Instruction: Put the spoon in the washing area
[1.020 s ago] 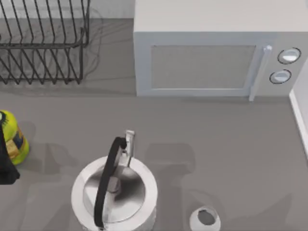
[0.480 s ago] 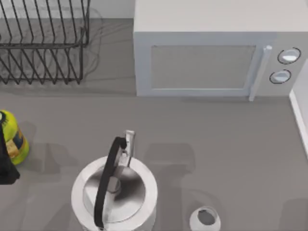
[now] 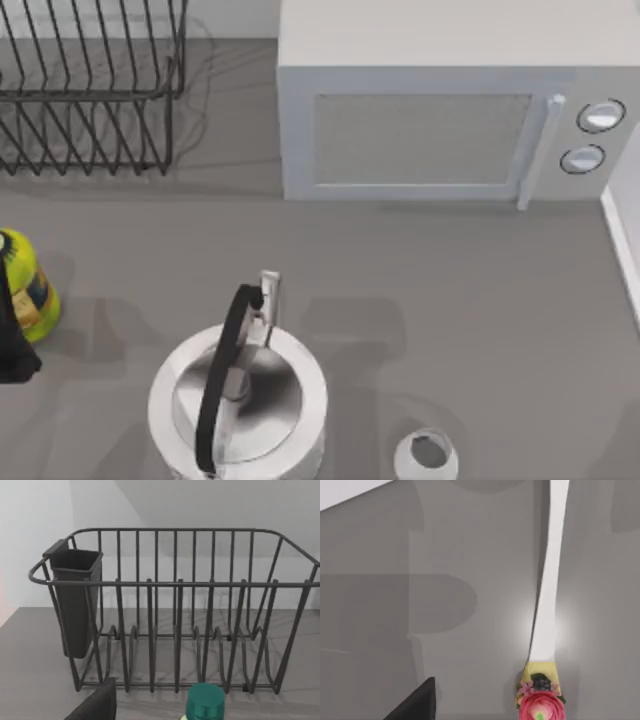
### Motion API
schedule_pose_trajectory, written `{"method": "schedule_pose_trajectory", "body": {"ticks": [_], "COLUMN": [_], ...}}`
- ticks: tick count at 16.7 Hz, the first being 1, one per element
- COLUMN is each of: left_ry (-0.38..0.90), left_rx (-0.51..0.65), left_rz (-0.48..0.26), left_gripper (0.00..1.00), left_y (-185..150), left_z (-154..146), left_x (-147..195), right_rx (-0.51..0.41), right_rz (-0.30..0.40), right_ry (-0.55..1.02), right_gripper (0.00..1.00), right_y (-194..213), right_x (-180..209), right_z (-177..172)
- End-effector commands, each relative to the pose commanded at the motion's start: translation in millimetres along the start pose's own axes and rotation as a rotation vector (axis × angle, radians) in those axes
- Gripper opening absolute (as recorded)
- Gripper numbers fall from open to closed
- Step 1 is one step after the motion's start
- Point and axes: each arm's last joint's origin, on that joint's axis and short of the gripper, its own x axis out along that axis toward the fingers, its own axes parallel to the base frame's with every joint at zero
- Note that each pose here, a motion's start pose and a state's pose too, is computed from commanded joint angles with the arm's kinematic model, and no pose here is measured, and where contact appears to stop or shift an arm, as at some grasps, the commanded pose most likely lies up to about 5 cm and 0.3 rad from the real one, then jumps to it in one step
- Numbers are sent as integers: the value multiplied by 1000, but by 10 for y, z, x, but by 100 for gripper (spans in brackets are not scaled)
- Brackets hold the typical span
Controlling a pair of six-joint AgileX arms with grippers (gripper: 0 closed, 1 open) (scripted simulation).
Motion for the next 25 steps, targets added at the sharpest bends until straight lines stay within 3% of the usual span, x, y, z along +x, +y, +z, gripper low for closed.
{"method": "schedule_pose_trajectory", "body": {"ticks": [4, 12, 17, 25], "left_ry": [0, 0, 0, 0], "left_rx": [0, 0, 0, 0], "left_rz": [0, 0, 0, 0], "left_gripper": [100, 100, 100, 100], "left_y": [0, 0, 0, 0], "left_z": [0, 0, 0, 0], "left_x": [0, 0, 0, 0], "right_rx": [3, 4, 4, 4], "right_rz": [1, 0, 1, 1], "right_ry": [5, 0, 3, 3], "right_gripper": [100, 100, 100, 40], "right_y": [-9, -13, -11, -11], "right_x": [173, 955, 999, 999], "right_z": [26, 15, 2, 2]}}
